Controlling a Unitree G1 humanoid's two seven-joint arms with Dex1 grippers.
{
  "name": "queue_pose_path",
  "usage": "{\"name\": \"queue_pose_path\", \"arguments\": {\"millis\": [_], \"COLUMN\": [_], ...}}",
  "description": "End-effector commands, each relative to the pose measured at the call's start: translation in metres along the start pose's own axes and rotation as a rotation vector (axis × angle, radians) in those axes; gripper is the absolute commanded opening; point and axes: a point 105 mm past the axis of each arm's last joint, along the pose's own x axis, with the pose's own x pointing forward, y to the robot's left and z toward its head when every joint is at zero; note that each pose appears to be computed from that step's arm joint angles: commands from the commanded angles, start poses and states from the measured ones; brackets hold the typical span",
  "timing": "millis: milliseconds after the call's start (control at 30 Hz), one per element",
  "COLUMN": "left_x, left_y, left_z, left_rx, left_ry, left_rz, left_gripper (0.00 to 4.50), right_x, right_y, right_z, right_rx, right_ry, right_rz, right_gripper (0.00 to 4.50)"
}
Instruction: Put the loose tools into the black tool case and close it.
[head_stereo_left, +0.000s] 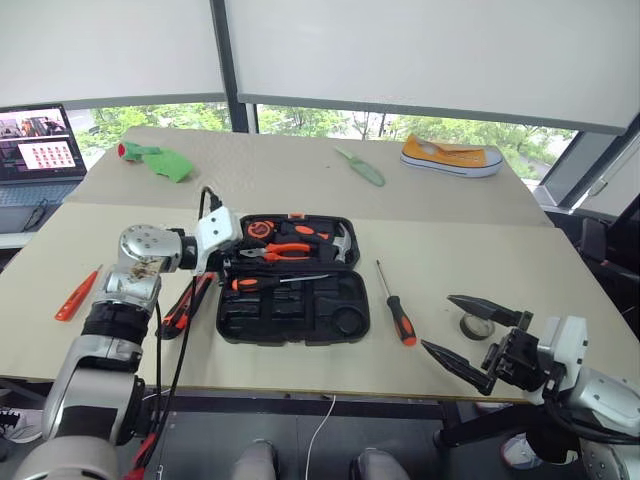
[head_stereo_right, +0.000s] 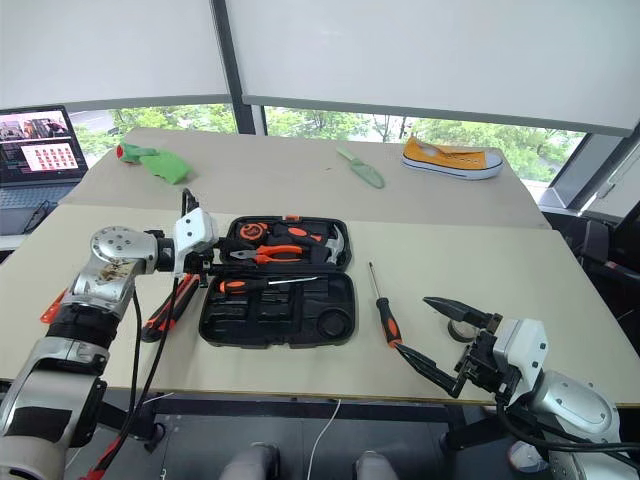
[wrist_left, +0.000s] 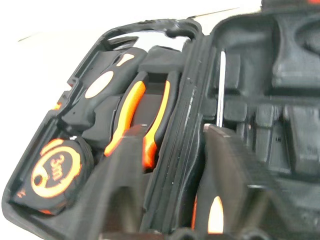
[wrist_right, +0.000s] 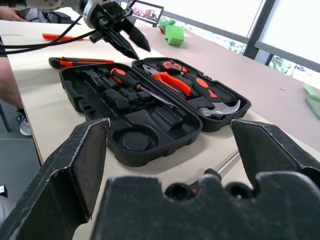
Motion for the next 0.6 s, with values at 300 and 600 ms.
{"name": "queue_pose_path", "arguments": {"millis": [300, 600], "left_x": [0.03, 0.034], "left_y": [-0.032, -0.023], "left_z": [-0.031, -0.006], "left_rx": [-0.078, -0.102], "left_ry": [0.164, -0.044], "left_rz": [-0.074, -0.023], "left_gripper": [0.05, 0.29], "right_x": [-0.003, -0.002], "right_y": [0.001, 0.001], "right_z": [0.004, 0.001], "right_rx": [-0.013, 0.011], "right_ry": [-0.014, -0.022], "right_rz": [-0.031, -0.117], "right_gripper": [4.5, 4.5]}}
